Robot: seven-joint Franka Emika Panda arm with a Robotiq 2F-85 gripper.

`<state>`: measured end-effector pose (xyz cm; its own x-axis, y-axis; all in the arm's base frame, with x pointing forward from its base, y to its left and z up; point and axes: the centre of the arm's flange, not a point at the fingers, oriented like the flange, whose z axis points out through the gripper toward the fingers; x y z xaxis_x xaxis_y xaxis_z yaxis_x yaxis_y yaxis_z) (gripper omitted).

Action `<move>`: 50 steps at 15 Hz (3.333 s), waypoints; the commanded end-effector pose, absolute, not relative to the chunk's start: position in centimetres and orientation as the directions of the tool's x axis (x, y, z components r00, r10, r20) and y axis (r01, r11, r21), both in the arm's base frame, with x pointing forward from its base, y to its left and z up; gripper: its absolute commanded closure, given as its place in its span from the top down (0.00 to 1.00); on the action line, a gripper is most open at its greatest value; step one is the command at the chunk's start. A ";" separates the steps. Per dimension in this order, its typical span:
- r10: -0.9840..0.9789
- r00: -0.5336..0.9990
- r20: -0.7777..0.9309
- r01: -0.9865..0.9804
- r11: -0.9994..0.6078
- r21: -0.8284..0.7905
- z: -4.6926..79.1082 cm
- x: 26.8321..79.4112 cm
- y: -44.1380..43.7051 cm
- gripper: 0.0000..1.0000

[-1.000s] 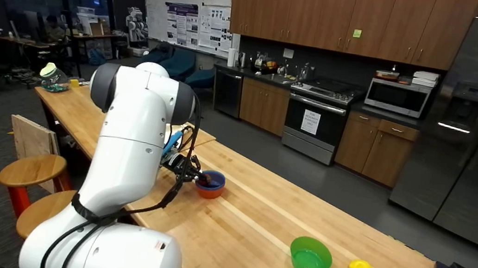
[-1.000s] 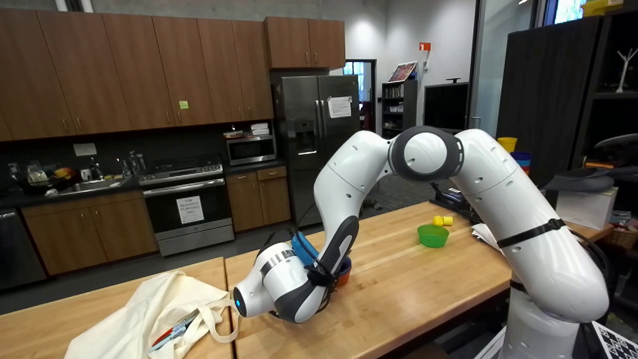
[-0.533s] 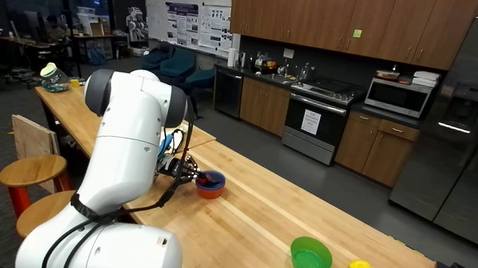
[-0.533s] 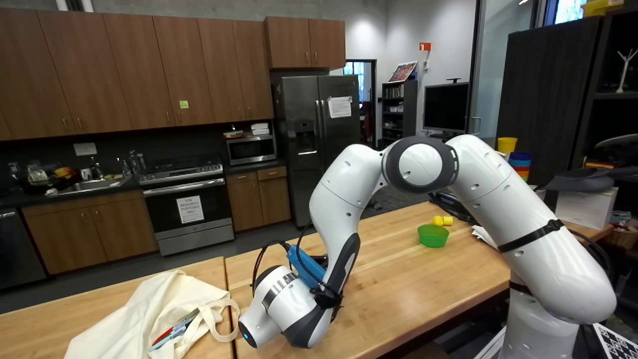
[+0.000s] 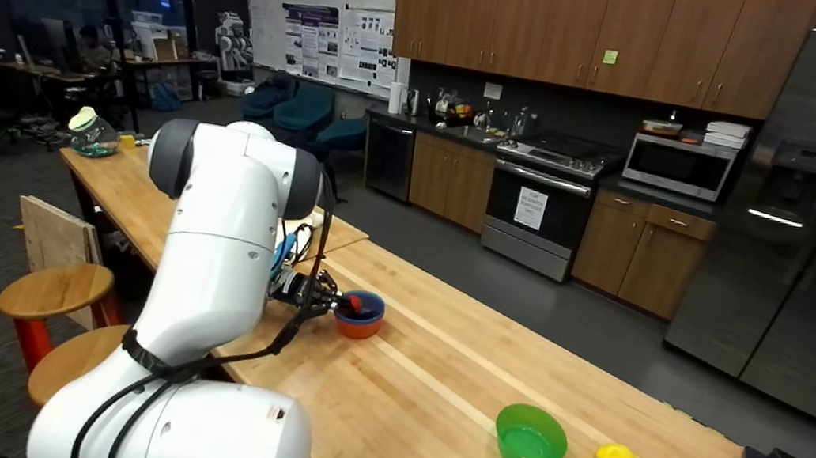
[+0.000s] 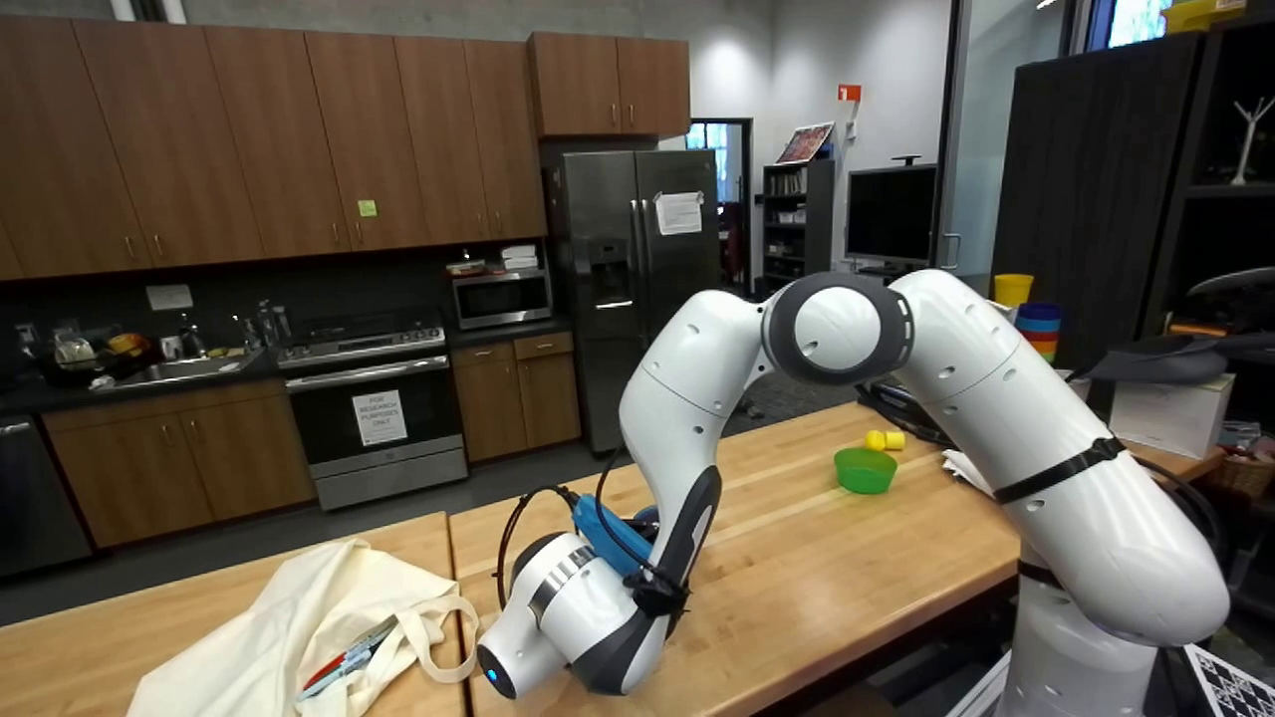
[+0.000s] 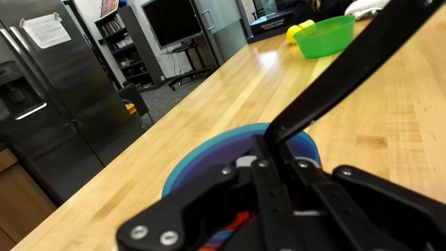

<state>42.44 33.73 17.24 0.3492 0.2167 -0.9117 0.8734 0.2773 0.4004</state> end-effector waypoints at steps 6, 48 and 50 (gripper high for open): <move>0.347 0.317 -0.883 0.880 0.240 0.410 19.0 42.9 32.9 0.02; 0.647 0.225 -0.728 0.944 0.040 0.327 22.5 47.6 29.5 0.02; 0.649 0.221 -0.728 0.946 0.041 0.323 22.6 47.6 29.5 0.02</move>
<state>47.79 30.40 24.53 0.2774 0.6045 -0.7467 0.9213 0.0532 0.3853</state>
